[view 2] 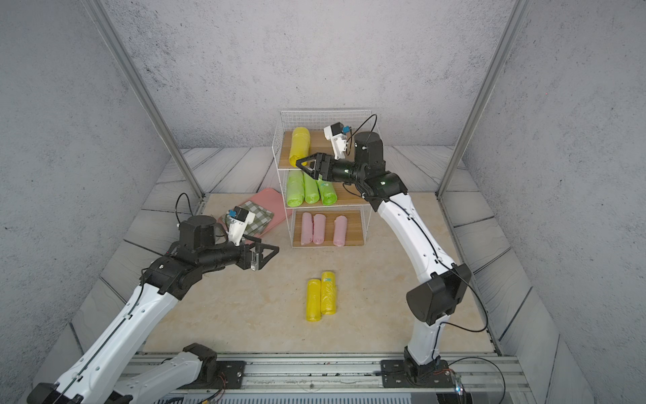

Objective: Sort the rolls of trash bags by color and place them on the shelf
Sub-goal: Place the roll of trash bags on the shelf, then pick up the roll of trash bags from the center of the board.

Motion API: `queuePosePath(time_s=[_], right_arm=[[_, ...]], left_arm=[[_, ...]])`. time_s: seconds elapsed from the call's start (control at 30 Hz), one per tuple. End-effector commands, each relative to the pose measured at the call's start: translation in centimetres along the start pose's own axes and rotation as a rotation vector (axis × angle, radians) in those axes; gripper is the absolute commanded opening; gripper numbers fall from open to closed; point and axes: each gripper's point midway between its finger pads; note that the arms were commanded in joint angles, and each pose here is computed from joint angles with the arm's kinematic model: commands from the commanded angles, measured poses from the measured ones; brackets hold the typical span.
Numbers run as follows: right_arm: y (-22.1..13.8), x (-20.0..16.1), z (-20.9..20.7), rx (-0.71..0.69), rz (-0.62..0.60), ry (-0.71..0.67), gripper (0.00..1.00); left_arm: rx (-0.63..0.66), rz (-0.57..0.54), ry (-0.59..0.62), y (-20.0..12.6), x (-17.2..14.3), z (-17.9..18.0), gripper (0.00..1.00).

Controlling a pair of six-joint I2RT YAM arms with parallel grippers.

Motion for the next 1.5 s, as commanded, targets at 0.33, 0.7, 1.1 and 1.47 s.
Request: queuePosePath(time_s=[0.33,0.7,1.1,1.47], right_arm=[[-6.0,-4.7,2.6,-0.071,0.062,-0.126,0.77],[-9.2,-14.3,-1.5,-0.262,0.207,-0.067,0.75],[-11.4,-26.4,-9.5,-0.544,0.39,0.128,0.71],[-11.7,-34.7,-13.3,-0.63,0.488,0.317,0.7]], left_arm=[[-0.075,-0.028,0.025,-1.4,0.7,-2.0,0.97],[-0.097,0.051,0.012,-1.5,-2.3,-2.3,0.97],[-0.051,0.15,-0.06,0.0,-6.0,-1.0,0.97],[0.002,0.22,-0.127,1.5,-9.3,0.3,0.97]])
Point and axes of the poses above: each gripper's point midway between its finger pads, its own y axis out along the fingers, its own z axis along the line the jaws close on, x = y × z, and after that the axes turned 2 degrees about y, right-handed
